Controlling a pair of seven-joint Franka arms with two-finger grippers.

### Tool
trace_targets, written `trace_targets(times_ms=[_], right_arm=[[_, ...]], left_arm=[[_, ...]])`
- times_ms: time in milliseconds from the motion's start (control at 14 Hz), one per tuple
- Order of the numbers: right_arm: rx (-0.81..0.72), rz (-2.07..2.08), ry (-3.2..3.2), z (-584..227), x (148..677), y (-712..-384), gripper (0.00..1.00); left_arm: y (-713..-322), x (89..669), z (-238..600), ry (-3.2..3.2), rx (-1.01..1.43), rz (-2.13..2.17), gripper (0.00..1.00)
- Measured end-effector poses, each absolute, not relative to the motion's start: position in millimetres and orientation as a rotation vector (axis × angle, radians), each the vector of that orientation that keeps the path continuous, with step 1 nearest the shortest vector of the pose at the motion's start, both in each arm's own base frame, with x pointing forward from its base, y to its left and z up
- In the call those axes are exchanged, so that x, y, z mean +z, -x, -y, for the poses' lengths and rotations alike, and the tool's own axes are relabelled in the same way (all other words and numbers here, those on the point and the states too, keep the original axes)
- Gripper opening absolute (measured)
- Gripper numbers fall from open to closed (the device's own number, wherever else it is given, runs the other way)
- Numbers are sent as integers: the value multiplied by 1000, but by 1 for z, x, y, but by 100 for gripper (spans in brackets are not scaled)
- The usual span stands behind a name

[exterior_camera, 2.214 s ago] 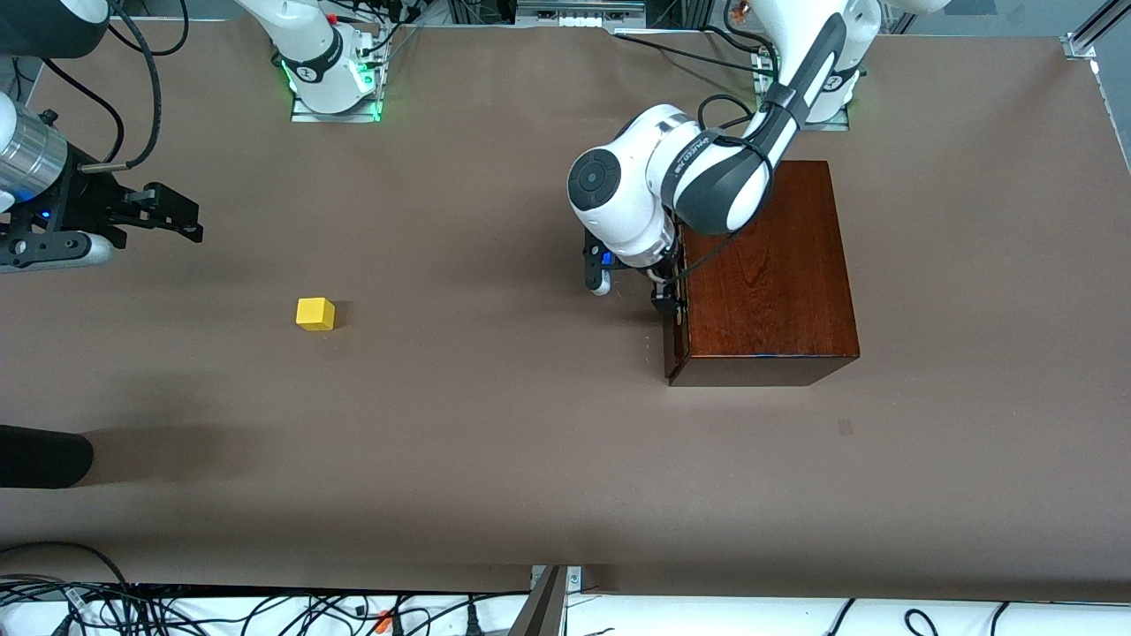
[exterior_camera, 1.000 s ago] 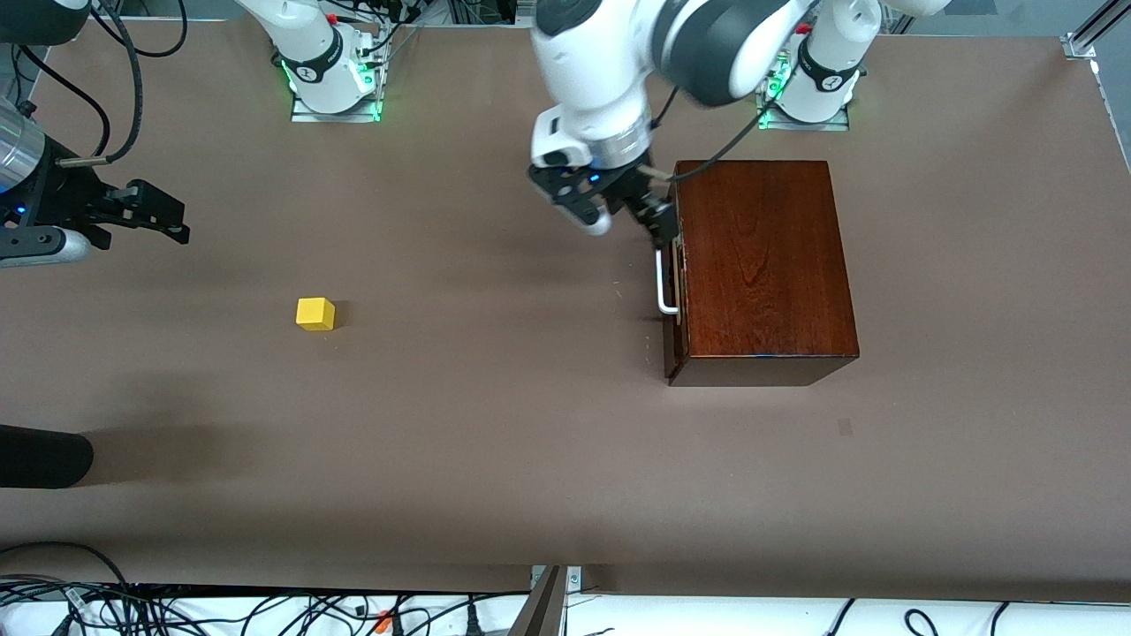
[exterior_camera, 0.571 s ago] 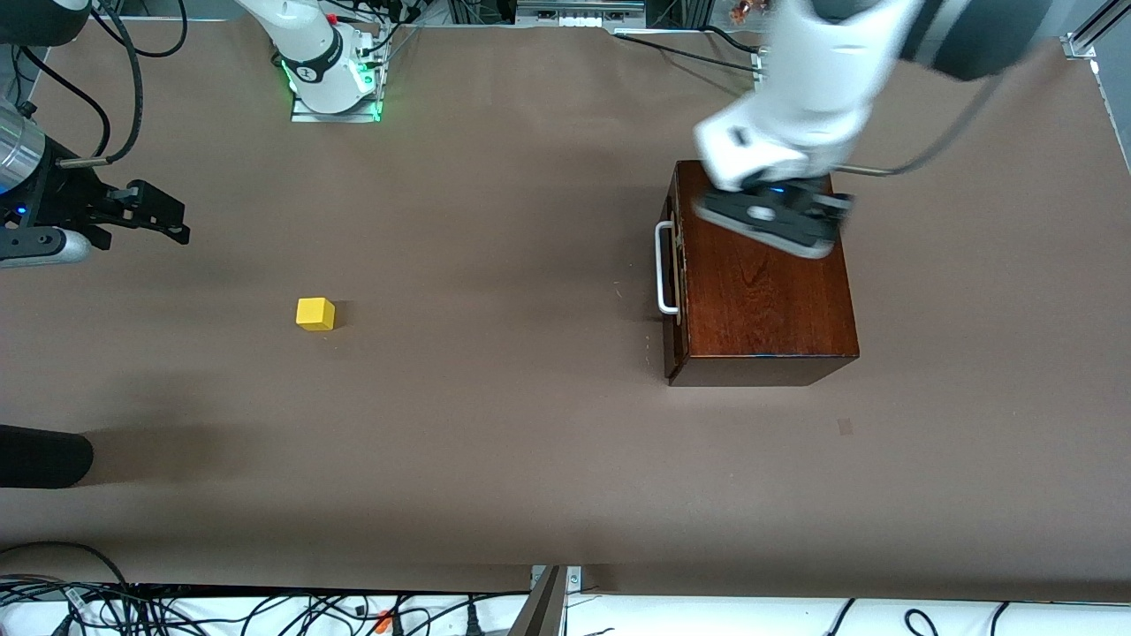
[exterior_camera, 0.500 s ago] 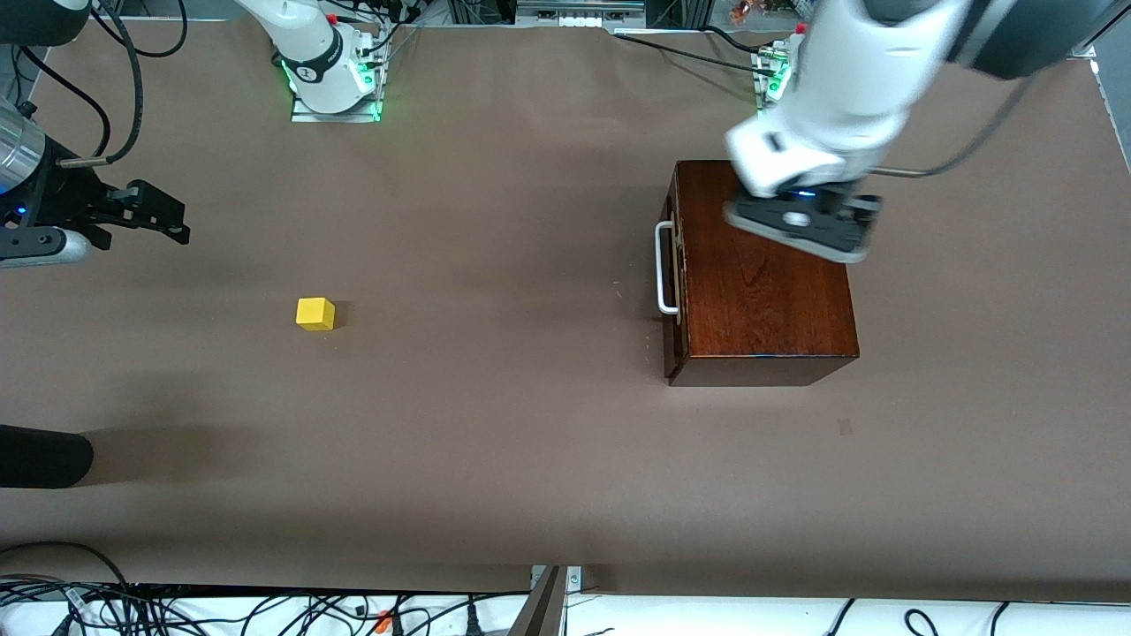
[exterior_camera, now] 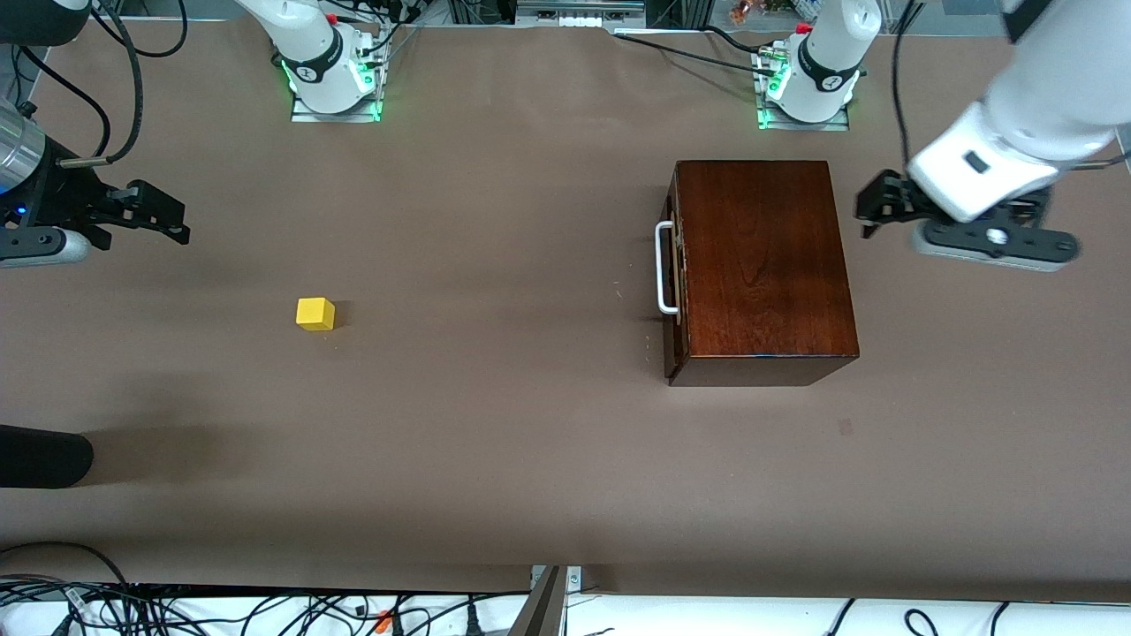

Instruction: Open drawer, take yellow block, close drawer

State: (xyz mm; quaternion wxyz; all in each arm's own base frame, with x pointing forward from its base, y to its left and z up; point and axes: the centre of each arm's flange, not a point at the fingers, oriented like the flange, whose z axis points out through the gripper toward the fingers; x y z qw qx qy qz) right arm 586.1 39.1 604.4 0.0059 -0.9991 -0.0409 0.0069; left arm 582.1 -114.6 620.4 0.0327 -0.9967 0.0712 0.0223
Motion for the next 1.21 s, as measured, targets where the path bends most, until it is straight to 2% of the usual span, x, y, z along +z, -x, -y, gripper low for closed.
trace_targets(times_ms=[571,1214], right_arm=[[30,127,3127,-39,601,-588,100],[29,126,3127,-39,601,-588,100]], left_arm=[[-587,618,70,3105,69,-119,100],[-587,617,71,3106,68,-131,100]])
